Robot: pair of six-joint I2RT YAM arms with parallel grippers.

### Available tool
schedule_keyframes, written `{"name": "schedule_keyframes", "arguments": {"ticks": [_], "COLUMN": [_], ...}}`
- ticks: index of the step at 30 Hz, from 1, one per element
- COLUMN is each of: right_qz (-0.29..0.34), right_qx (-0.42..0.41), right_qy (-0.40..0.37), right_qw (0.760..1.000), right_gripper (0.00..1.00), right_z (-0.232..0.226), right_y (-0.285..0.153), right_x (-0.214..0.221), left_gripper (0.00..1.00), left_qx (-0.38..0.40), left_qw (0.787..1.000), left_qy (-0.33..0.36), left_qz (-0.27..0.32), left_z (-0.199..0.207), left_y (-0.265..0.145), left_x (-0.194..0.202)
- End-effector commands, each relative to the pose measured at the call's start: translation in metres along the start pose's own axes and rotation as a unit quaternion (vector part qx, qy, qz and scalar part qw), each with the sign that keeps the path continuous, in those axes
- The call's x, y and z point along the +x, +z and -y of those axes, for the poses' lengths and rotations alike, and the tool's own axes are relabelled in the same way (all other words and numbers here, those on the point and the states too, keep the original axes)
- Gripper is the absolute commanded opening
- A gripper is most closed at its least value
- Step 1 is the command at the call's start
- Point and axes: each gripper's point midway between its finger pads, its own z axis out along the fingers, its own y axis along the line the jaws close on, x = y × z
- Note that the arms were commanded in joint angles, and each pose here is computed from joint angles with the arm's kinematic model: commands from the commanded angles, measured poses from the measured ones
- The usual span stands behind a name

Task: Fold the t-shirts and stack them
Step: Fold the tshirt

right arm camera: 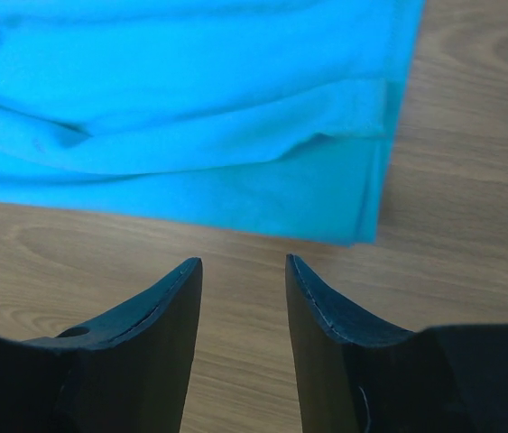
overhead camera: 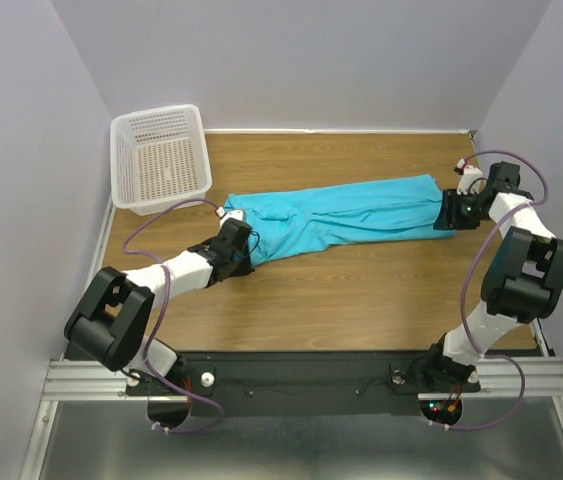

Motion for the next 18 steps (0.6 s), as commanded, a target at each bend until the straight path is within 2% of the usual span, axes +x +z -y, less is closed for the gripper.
{"name": "schedule_keyframes", "arguments": {"ticks": [1, 2, 3, 18], "right_qz": [0.018, 0.017, 0.016, -0.010], "right_qx": [0.039, 0.042, 0.048, 0.073], "right_qy": [0.027, 0.032, 0.035, 0.060], "right_qw": [0.999, 0.998, 0.998, 0.995], "right_gripper": [0.47, 0.47, 0.47, 0.49], "right_z": [0.034, 0.037, 0.042, 0.070], "right_y": [-0.001, 0.000, 0.002, 0.026], "right_x": [-0.015, -0.013, -0.014, -0.009], "left_gripper": [0.09, 0.02, 0.00, 0.00], "left_qx": [0.029, 0.030, 0.032, 0.049], "left_qw": [0.999, 0.999, 0.999, 0.998], "left_qy": [0.019, 0.020, 0.021, 0.015], "left_qz": [0.028, 0.025, 0.025, 0.044], "left_z": [0.015, 0.015, 0.015, 0.006], "left_y": [-0.006, -0.006, -0.006, -0.026], "left_x": [-0.019, -0.018, -0.018, -0.024]}}
